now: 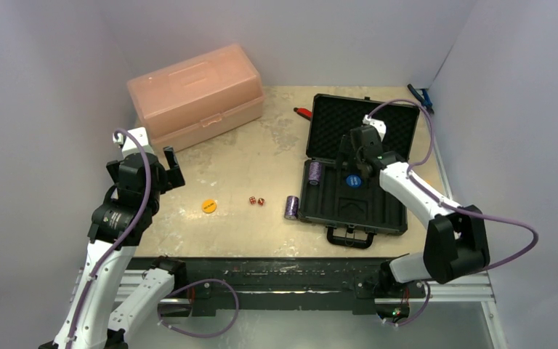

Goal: Pack up texas hold em set

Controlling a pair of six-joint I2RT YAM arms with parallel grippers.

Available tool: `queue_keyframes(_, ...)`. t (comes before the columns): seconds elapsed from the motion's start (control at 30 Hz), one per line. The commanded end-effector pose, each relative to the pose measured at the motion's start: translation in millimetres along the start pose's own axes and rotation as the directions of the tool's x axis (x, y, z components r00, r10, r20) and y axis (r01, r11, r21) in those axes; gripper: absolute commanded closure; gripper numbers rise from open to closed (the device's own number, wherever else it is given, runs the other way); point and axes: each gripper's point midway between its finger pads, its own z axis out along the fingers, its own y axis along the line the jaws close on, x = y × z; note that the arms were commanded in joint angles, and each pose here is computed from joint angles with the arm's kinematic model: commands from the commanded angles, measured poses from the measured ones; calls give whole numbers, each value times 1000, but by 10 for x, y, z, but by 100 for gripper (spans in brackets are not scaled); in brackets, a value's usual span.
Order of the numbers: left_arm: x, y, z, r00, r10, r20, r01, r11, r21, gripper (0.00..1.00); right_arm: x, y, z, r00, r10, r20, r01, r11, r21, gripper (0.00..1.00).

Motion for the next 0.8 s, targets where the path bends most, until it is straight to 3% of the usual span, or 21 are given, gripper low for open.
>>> queue_keyframes(0.0, -57, -22, 9, 1000, -3, 29, 3, 1000, 16, 0, -249, 201, -206, 998, -27, 60, 33, 994, -105, 3)
queue_keyframes(0.2, -51, -20, 13, 1000, 4, 26, -4, 1000, 15, 0, -303, 689, -515, 983, -136, 125, 163, 958, -237, 1)
queue_keyframes(0.3, -57, 2, 13, 1000, 2, 31, -2, 1000, 3, 0, -200, 1052, -662, 964, -218, 152, 257, 912, -319, 1)
queue_keyframes(0.77, -113, 171, -31, 997, -39, 73, 45, 996, -79, 0, 356, 2549, -1138, 888, -393, 239, 456, 688, -565, 1)
